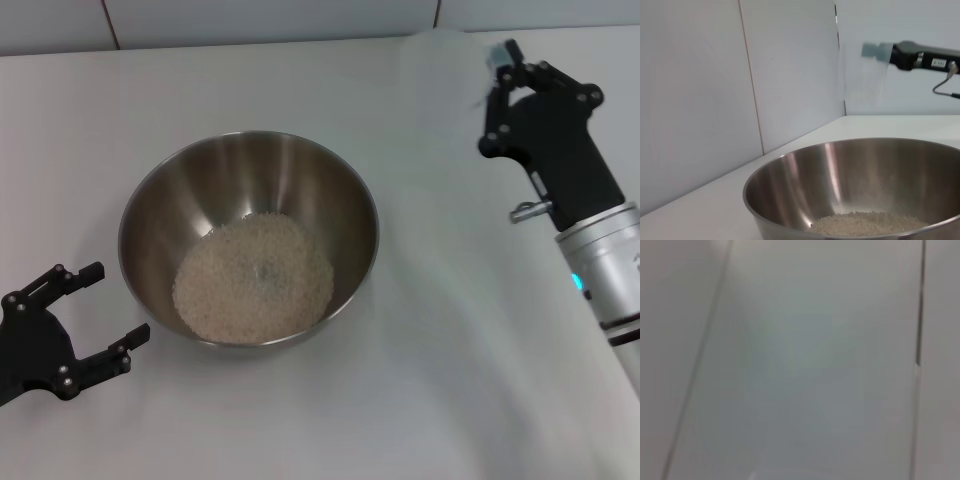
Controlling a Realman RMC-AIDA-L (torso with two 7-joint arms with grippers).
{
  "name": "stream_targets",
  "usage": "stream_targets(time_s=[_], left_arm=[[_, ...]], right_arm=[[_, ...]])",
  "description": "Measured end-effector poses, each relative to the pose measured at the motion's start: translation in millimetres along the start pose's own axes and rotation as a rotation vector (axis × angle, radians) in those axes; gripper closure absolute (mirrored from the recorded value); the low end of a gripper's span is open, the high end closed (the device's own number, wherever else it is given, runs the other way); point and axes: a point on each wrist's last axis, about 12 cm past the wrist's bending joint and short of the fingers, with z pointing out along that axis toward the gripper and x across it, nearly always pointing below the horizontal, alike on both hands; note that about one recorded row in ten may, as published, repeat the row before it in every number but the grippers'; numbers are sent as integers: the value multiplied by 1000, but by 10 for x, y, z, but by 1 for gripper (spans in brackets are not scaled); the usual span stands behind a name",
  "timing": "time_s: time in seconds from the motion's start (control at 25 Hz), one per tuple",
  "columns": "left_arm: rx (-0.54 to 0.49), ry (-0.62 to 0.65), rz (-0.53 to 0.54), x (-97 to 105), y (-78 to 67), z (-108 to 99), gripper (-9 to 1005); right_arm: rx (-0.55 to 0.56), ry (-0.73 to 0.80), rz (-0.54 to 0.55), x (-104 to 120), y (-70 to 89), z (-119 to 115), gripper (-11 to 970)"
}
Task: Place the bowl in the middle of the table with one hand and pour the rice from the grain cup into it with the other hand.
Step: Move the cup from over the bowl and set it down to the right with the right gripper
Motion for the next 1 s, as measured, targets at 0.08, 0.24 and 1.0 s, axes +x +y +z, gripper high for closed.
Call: stream_targets(time_s=[0.08, 0.24, 1.0], left_arm=[[0, 0, 0, 0, -1, 0, 150], [0, -1, -1, 1, -4, 3, 150], [2, -4, -2, -1, -10, 19, 150]], right_arm=[[27, 86, -15, 120, -102, 18, 915], [17, 151, -29, 204, -131, 32, 912], [-183, 345, -85, 421, 61, 146, 896]])
